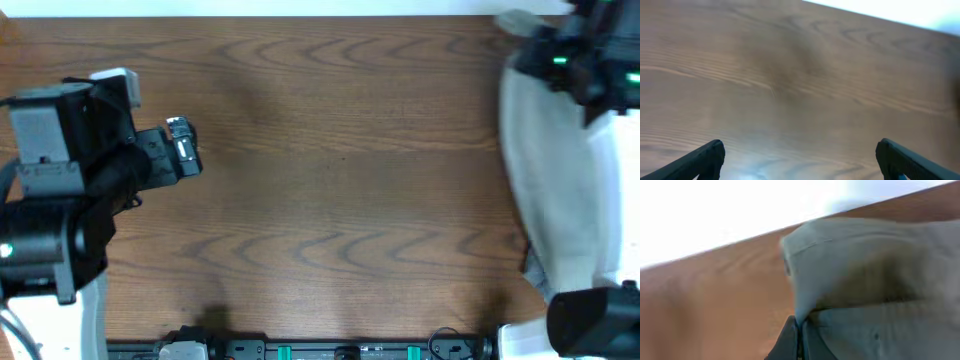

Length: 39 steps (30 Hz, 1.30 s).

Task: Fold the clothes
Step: 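Pull the grey-green shorts leftward onto the table center with the right gripper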

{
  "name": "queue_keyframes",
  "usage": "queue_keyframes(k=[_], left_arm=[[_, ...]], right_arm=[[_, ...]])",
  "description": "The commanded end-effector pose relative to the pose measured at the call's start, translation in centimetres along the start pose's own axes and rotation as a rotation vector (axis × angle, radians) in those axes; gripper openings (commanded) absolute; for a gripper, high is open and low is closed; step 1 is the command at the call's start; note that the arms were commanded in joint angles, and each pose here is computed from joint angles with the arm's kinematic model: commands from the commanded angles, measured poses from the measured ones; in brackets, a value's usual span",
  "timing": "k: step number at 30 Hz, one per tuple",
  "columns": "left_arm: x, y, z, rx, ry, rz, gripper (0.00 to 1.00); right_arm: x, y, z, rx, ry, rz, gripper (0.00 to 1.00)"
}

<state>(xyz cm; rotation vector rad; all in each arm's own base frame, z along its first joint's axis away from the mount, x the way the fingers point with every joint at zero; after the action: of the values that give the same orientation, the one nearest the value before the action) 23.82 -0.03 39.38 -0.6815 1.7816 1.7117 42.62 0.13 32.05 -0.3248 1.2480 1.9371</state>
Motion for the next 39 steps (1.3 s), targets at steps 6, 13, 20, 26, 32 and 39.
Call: queue_keyframes(k=[6,13,20,26,32,39], left_arm=[[0.5,2.2,1.9,-0.164,-0.006,-0.028,0.98],[1.0,2.6,2.6,-0.229,-0.004,-0.013,0.98],[0.9,2.3,2.7,-0.239,-0.004,-0.001,0.98],[0.8,0.7,2.1,-0.173,0.006,0.044,0.98],[1.1,-1.7,1.9,-0.136,0.007,0.140,0.96],[1.2,-3.5,2.1,-0.133,0.015,0.201,0.95]], right_arm=[[15.4,-6.8,14.3,-0.244,0.287,0.393,0.01],[30.1,-7.1,22.1,-0.451,0.643,0.626,0.07],[30.4,-5.1,22.8,-0.290,0.786,0.447,0.34],[21.5,-6.9,16.5,-0.021,0.486,0.340,0.47],[16.2,-11.6,6.6,0.205,0.079,0.404,0.07],[18.1,-18.0,0.1,0.327,-0.246,0.543,0.01]])
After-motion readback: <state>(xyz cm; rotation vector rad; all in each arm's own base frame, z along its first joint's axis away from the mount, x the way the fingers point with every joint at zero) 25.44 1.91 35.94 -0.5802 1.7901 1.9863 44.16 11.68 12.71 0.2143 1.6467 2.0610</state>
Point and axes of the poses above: each gripper's point midway between its finger pads, its own y axis back along the fingers, its own z axis along the line the jaws close on, x = y × z, the point moved 5 cm from there along y, back along the fingers, and after that the axes turned 13 degrees about -y, right-handed, at the moved point
